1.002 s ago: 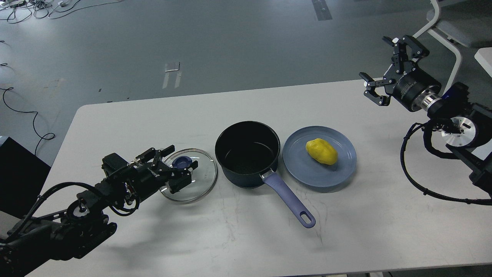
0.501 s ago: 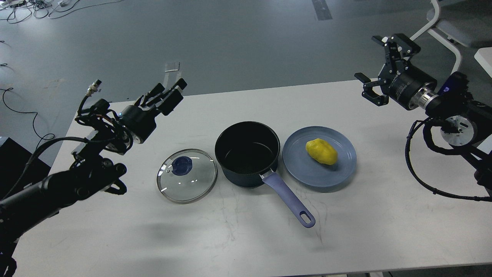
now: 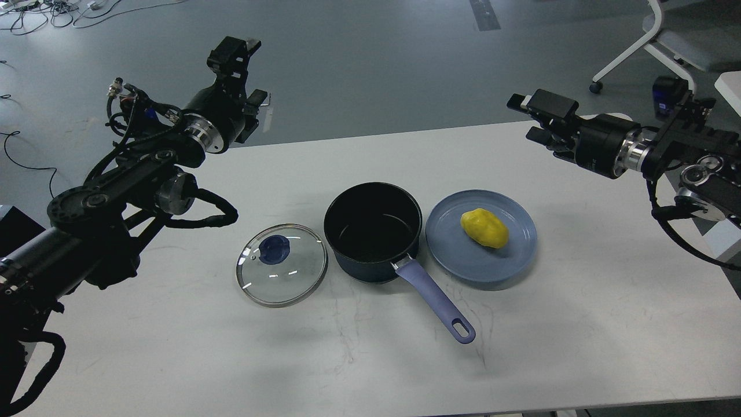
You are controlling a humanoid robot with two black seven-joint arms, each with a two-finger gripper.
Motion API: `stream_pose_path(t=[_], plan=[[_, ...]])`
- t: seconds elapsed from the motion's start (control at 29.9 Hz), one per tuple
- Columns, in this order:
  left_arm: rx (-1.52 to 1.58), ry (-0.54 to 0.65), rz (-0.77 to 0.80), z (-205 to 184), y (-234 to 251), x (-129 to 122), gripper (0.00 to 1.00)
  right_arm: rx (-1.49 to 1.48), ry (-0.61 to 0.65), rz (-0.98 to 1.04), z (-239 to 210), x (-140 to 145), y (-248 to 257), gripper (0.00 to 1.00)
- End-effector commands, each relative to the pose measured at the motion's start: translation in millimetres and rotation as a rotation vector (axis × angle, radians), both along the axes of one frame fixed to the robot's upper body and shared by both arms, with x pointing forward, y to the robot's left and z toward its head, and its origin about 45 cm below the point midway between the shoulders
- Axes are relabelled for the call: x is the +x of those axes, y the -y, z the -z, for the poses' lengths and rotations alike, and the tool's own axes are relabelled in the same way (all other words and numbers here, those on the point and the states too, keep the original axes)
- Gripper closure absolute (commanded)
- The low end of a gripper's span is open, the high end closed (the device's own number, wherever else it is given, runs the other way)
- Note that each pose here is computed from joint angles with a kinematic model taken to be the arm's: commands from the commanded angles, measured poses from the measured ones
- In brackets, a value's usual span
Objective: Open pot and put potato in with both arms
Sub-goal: 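Release the lid and raise the left gripper away, then reach the right gripper to the yellow potato and grasp it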
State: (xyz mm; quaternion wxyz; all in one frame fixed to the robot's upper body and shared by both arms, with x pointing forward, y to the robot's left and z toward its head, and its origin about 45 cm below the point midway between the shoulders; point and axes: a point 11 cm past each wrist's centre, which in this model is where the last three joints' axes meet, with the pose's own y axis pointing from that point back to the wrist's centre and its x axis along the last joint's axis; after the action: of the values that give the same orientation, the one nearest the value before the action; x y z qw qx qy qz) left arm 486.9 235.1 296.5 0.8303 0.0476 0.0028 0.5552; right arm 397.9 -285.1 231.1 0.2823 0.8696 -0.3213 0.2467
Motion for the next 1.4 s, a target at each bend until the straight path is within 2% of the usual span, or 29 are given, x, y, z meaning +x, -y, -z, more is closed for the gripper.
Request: stream_pose_path(t=[0.0,0.23,0.6,0.94,1.17,1.37], plan=[[-0.001,-0.012,0.006,1,-3,-1,0.02,-0.194,0.039,-0.105,17,-11,-1,0.0],[0.015,-0.044,-0.01,23,-12,-8,0.02,-0.443,0.086,-0.249,51,-27,-2,0.03],[0.029,-0.059,-0.013,34,-15,-13,0.02,-0.545,0.094,-0.302,71,-24,-4,0.07],[0.06,-0.043,-0.008,44,-17,-18,0.02,-0.526,0.099,-0.332,89,-21,-33,0.08],[0.072,-0.034,-0.007,52,-20,-22,0.02,-0.518,0.097,-0.353,93,-23,-39,0.21],[0.071,-0.039,-0.01,54,-21,-23,0.02,-0.559,0.077,-0.392,101,-29,-37,0.23]])
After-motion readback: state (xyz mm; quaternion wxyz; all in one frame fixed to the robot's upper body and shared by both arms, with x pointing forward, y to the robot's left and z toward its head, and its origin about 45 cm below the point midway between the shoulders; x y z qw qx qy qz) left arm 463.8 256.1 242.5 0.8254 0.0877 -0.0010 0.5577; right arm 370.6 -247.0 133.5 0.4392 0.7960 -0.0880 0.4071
